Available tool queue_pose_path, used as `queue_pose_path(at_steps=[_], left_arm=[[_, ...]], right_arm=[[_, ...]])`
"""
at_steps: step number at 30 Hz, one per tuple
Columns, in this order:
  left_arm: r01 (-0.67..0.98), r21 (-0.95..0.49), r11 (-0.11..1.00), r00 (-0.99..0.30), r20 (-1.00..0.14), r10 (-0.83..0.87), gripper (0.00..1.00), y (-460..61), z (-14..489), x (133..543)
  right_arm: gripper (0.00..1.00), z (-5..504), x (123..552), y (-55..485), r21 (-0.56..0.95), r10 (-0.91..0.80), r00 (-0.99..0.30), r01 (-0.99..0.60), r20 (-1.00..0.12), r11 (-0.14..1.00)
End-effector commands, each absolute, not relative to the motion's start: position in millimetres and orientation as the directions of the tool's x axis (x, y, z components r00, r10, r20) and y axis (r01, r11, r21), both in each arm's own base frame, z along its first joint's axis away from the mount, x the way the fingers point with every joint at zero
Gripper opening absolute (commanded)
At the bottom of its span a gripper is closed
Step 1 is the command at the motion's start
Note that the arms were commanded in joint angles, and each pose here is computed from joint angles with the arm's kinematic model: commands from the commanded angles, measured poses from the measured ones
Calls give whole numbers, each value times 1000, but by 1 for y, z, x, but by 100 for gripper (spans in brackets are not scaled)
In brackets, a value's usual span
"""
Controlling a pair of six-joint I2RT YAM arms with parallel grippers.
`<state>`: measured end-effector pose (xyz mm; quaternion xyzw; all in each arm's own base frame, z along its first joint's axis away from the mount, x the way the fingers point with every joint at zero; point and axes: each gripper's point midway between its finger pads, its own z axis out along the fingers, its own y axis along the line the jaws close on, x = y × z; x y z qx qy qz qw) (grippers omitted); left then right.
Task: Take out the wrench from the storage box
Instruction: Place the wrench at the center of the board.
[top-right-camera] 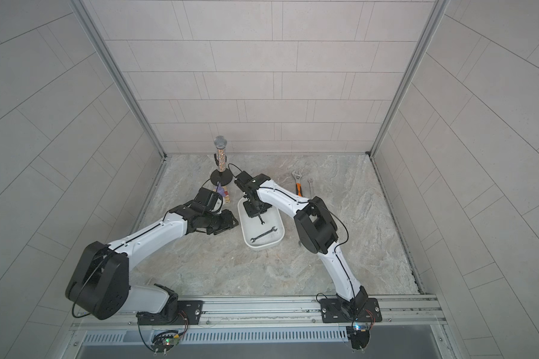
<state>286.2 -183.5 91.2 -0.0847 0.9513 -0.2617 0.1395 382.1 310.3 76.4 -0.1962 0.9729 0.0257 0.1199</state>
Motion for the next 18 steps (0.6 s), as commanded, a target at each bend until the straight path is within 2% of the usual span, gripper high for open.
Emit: queue_pose_path(at_steps=[1, 9, 18], left_arm=[[-78, -512, 856, -945, -237, -227, 47, -178, 94, 282], [-81, -516, 853, -946, -230, -229, 47, -179, 93, 282], [-85, -512, 855, -947, -225, -230, 47, -179, 90, 282]], right_arm=[[13, 131, 391, 291, 4, -320, -888, -340, -329, 940], [13, 163, 410, 240, -10, -236, -893, -252, -382, 968], [13, 122, 455, 196, -8, -152, -925, -159, -349, 987]])
